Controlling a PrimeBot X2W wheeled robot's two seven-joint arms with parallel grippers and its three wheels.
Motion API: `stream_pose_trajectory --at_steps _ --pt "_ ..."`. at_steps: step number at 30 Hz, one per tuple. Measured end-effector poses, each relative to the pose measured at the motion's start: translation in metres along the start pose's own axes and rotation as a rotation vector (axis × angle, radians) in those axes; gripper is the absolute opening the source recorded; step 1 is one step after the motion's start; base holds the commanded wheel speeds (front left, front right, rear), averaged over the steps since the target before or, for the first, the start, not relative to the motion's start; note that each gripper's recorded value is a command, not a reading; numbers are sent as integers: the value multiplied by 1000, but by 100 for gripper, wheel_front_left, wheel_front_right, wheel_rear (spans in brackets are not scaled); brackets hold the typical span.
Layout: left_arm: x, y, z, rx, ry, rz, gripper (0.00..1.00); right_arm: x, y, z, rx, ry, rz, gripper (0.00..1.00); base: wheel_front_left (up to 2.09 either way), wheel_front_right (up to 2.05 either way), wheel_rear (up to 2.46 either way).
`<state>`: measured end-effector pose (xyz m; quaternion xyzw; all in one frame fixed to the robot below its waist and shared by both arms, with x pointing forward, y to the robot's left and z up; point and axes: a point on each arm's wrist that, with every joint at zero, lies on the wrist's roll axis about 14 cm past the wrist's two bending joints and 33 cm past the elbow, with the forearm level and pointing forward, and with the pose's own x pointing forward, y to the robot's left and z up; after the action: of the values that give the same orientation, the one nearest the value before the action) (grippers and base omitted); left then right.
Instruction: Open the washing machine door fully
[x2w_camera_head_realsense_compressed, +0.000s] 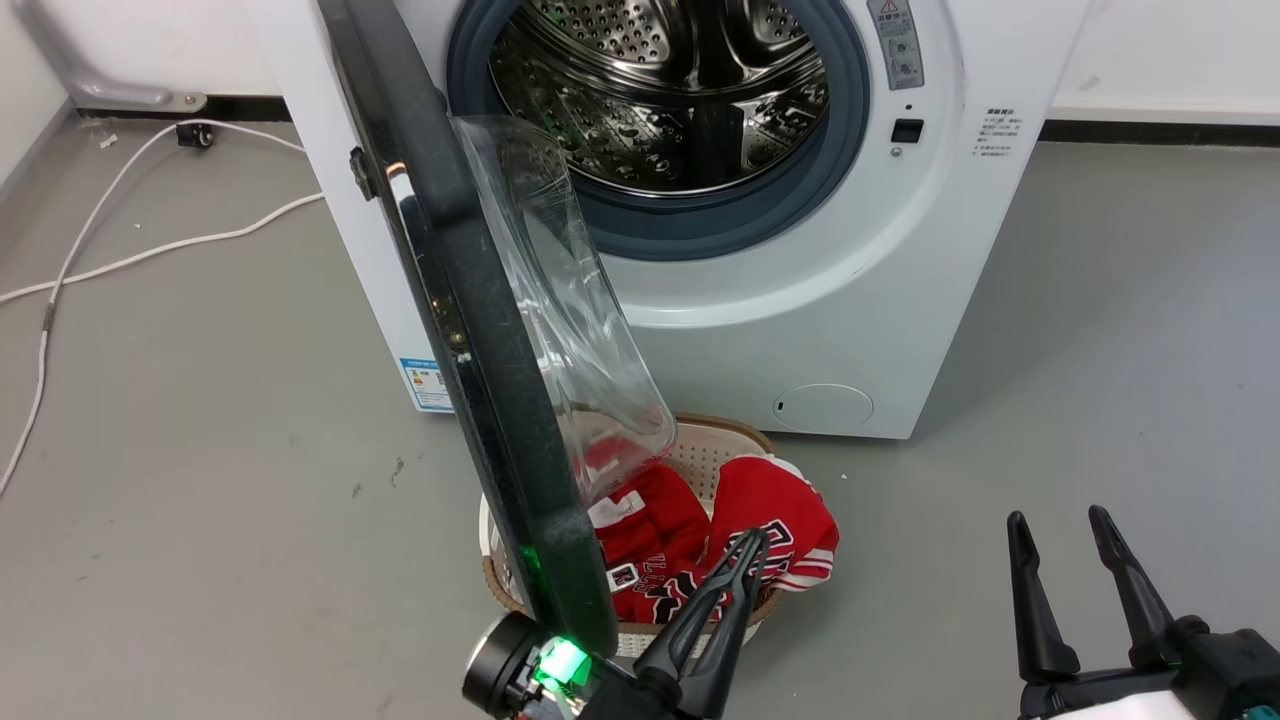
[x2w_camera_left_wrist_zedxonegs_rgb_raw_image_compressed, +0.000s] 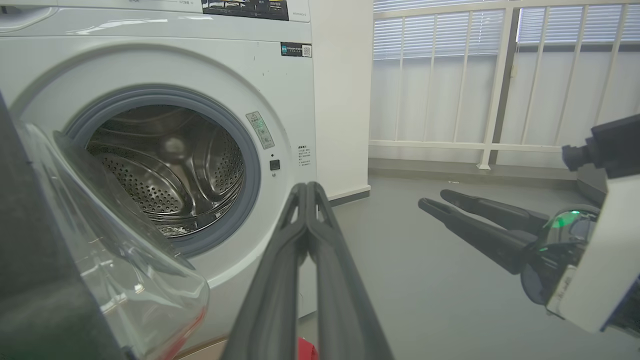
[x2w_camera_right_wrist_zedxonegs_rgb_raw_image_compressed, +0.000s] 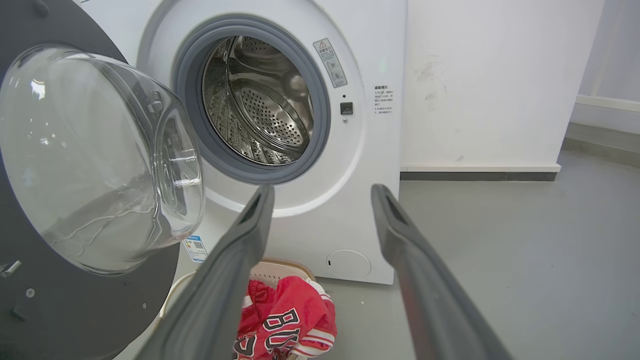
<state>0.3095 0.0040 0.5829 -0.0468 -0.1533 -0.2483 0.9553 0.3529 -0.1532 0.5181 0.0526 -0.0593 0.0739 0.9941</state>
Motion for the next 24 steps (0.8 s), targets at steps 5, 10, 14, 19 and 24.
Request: stream_pose_trajectory --at_steps 5,10,14,19,24 --pt "-2 18 -16 1 51 53 0 6 0 -1 0 0 3 100 0 0 0" --pt "-6 32 -34 0 108 90 0 10 1 -4 1 8 8 100 0 0 0" --pt "-10 40 -46 -4 146 112 0 14 3 -5 2 7 15 100 0 0 0" --pt "-15 47 -54 -11 174 138 0 16 5 -7 5 12 22 100 0 0 0" --pt "-22 55 -58 -8 192 173 0 19 11 -9 9 16 43 100 0 0 0"
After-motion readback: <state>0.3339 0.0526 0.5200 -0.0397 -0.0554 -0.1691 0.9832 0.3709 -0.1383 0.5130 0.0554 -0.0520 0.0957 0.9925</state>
